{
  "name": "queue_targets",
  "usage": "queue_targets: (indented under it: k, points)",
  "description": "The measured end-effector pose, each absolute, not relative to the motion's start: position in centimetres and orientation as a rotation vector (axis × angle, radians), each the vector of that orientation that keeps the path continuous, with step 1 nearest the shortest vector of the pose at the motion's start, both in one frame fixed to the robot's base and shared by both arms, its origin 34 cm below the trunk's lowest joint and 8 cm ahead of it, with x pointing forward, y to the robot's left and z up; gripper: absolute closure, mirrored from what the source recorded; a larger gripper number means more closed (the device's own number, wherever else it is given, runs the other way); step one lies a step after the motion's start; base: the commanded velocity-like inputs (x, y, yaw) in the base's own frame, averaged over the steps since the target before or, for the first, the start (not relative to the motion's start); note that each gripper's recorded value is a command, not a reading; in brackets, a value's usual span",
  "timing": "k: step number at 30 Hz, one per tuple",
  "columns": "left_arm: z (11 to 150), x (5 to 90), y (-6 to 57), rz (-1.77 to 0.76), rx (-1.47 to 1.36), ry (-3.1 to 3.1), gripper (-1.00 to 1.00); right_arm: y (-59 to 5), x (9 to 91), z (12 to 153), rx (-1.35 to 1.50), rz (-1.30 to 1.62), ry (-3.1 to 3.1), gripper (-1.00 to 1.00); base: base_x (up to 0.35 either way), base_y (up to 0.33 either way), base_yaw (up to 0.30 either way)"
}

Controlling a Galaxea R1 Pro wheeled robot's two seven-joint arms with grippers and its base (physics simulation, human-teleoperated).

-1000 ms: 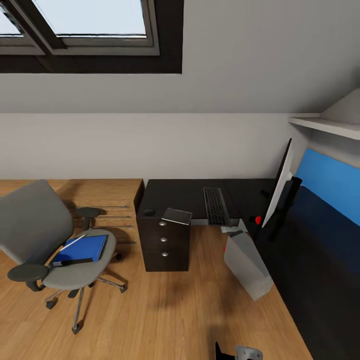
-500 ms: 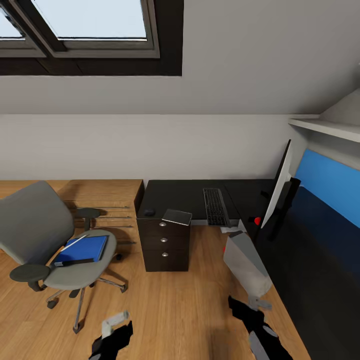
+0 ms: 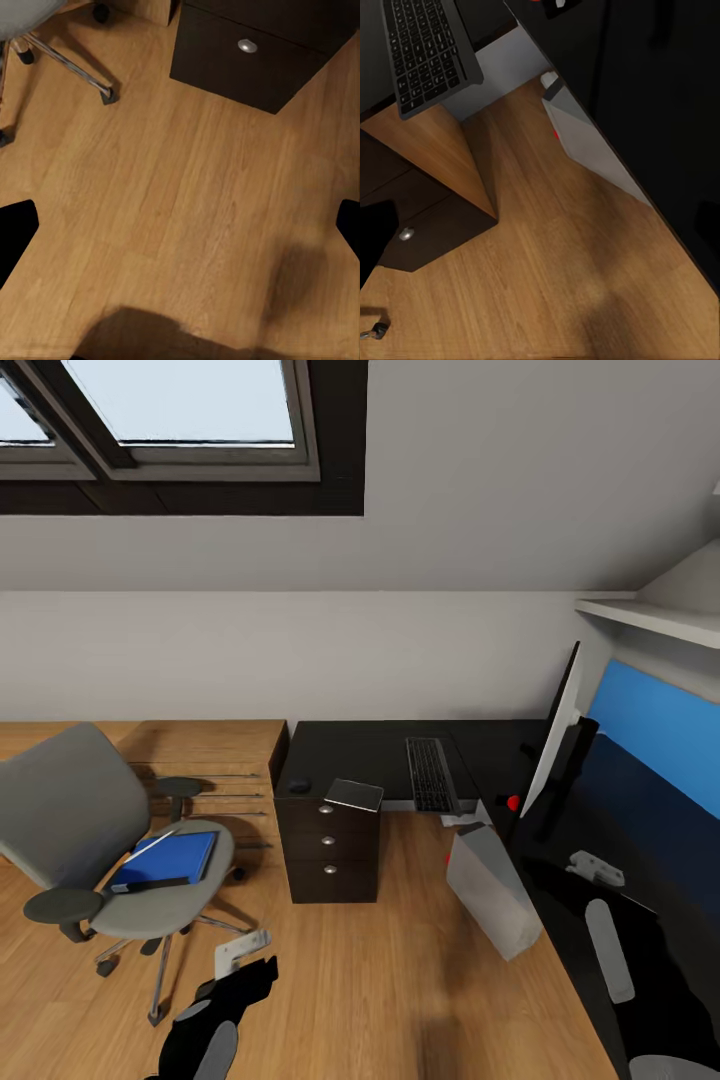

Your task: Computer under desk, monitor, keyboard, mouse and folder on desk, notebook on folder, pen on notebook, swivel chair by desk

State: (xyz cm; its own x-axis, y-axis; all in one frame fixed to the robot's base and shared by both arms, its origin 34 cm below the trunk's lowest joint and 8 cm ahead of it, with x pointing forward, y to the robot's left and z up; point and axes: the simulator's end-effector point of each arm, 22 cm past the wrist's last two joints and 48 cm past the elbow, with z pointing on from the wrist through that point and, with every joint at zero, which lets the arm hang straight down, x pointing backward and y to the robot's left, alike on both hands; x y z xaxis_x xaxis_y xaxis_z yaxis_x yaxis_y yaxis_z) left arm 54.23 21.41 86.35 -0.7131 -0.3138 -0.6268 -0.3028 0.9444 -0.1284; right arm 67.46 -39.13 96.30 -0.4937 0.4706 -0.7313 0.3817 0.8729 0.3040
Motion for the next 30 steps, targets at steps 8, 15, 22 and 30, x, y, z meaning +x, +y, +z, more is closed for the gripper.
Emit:
queue_targets:
  k: [8, 15, 22, 30]
  points:
    - [86.1, 54.0, 22.0, -0.009, -0.446, 2.41, -1.0, -38.8, 67.4, 96.4, 0.615, 0.135, 2.148, -1.0, 0.0, 0.0, 0.0]
    - [86.2, 54.0, 22.2, -0.007, -0.449, 2.408, -1.0, -38.9, 67.4, 96.4, 0.616, 0.134, 2.144, -1.0, 0.0, 0.0, -0.042]
    - [87.2, 54.6, 22.5, -0.012, -0.454, 2.38, -1.0, -38.9, 67.4, 96.5, 0.617, 0.137, 2.141, -1.0, 0.027, -0.011, -0.068]
    - [87.4, 54.7, 22.6, -0.01, -0.452, 2.374, -1.0, -39.4, 67.3, 96.5, 0.625, 0.129, 2.137, -1.0, 0.242, -0.168, -0.002]
